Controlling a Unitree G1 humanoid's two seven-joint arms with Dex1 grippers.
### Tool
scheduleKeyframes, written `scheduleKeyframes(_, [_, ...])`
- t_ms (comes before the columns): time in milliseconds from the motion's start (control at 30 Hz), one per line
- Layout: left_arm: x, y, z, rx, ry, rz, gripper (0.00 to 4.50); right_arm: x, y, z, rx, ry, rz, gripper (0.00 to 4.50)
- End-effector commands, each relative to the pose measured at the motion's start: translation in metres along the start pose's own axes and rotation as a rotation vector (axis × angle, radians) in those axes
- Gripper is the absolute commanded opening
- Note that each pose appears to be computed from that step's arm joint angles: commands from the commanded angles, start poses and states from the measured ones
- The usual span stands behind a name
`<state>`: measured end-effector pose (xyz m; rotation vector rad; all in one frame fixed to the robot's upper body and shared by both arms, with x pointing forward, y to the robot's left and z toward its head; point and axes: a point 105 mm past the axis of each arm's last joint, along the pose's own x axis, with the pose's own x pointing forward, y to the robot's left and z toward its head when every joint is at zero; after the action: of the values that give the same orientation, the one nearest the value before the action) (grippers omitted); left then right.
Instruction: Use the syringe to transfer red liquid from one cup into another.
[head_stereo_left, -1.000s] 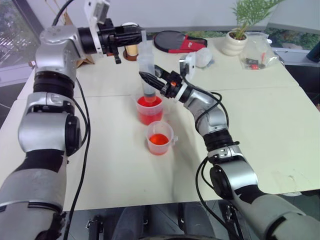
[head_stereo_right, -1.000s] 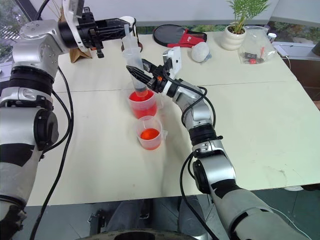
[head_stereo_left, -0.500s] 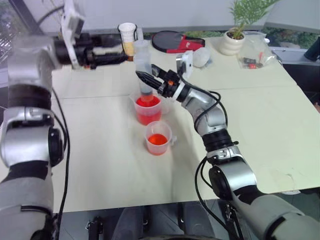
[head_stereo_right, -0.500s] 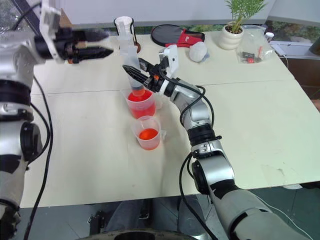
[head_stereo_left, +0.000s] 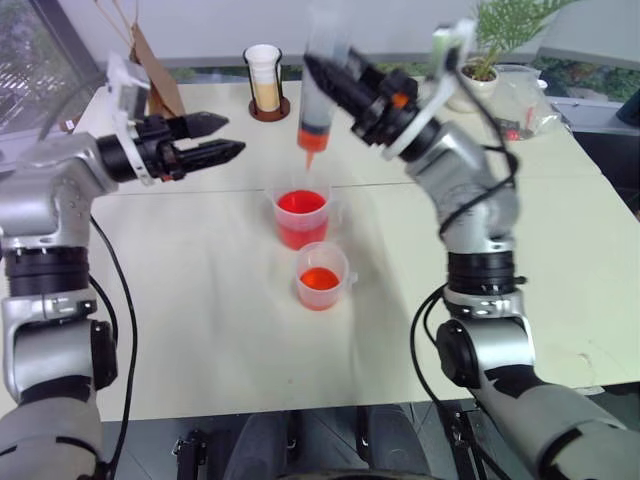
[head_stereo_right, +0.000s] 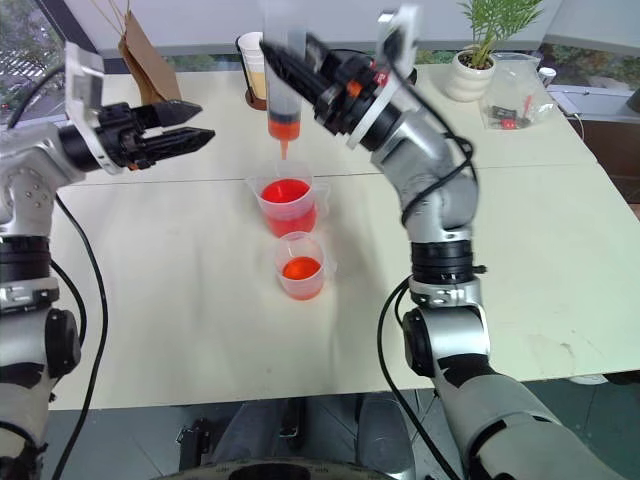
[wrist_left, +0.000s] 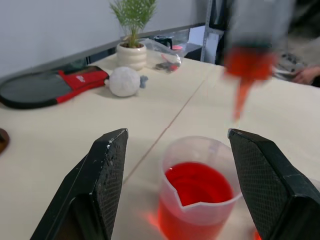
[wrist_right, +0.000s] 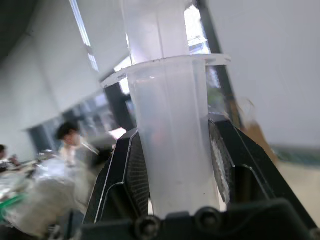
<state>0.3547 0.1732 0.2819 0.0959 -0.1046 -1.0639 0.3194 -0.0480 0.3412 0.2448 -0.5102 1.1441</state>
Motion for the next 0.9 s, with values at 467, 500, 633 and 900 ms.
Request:
scheduleKeyframes(467, [0.024,-0.026,0.047,0.072,-0.104,-0.206,3.27,-0.052,0.045,-0.067,0.181,0.207,-0.048,1.37])
scheduleKeyframes(500, [0.026,-0.028,0.055,0.078,-0.127,-0.223,3.27,-0.053,0.045,-0.068,0.182,0.208,-0.049,1.37])
scheduleKeyframes(633, [0.034,-0.035,0.074,0.076,-0.195,-0.285,3.27,-0.053,0.046,-0.072,0.177,0.215,-0.049,1.37])
scheduleKeyframes(900, [0.054,-0.044,0.07,0.075,-0.196,-0.364,3.27,-0.052,0.048,-0.076,0.164,0.221,-0.047,1.37])
